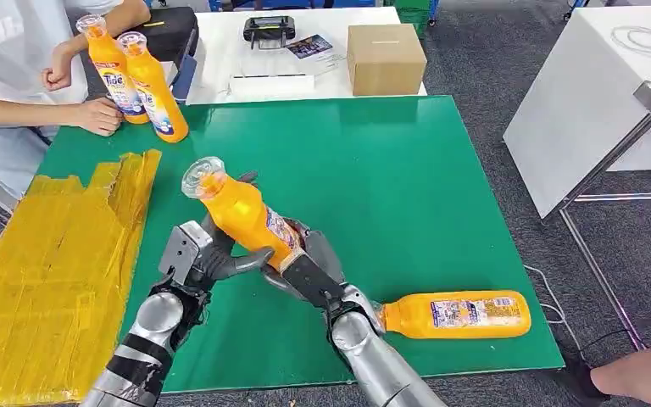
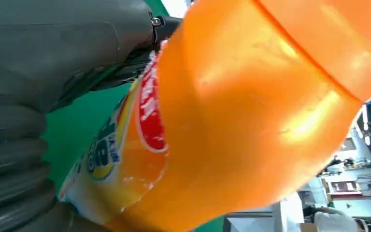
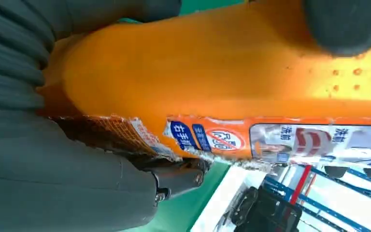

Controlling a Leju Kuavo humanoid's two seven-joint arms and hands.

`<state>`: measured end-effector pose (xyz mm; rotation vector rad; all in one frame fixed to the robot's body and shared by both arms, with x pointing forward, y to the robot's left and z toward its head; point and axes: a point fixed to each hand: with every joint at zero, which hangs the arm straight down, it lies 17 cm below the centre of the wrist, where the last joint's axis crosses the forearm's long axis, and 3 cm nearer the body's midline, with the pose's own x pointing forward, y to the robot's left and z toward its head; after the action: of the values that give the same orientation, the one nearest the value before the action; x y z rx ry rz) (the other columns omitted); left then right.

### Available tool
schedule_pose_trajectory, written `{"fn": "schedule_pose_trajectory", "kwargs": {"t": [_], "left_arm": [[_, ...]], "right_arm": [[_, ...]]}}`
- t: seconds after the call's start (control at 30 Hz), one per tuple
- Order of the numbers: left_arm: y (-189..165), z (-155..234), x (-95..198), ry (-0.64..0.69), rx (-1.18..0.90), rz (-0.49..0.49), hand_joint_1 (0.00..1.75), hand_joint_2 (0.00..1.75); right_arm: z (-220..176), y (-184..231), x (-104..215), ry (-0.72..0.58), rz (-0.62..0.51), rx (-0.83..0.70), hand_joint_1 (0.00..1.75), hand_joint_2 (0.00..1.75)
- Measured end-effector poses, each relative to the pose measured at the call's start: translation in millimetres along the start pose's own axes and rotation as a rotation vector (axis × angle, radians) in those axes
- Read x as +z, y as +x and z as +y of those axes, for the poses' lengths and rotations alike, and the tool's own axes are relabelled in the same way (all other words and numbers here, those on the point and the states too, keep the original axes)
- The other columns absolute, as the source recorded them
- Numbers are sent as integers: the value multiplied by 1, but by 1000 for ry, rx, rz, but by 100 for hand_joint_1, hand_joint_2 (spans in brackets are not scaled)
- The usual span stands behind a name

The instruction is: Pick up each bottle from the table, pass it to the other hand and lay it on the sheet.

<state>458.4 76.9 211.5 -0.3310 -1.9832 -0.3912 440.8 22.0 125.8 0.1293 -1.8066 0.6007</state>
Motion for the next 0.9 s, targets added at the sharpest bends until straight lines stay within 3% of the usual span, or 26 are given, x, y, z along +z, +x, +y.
{"fn": "schedule_pose_trajectory", "kwargs": {"t": [0.1,0.13,0.17,0.23,0.27,0.77,0.83,0.9], "left_arm": [[-3,1,-1,8,9,5,2,175],[-2,2,-2,13,21,2,140,175],[-2,3,-2,19,35,1,154,175],[-2,5,-2,33,65,-1,154,175],[-1,5,-2,38,80,-3,175,175],[1,12,-3,73,140,-7,175,175],[1,13,-3,74,141,-7,175,175],[1,13,-3,75,143,-8,175,175]], "right_arm": [[2,0,0,3,0,14,169,175],[3,0,0,1,0,16,169,175],[3,0,0,2,0,18,168,175],[3,1,0,-2,0,22,168,175],[3,1,-1,-4,-1,23,169,175],[8,3,-3,10,-10,38,173,175],[8,3,-2,9,-10,40,164,175],[8,3,-2,7,-12,40,127,175]]}}
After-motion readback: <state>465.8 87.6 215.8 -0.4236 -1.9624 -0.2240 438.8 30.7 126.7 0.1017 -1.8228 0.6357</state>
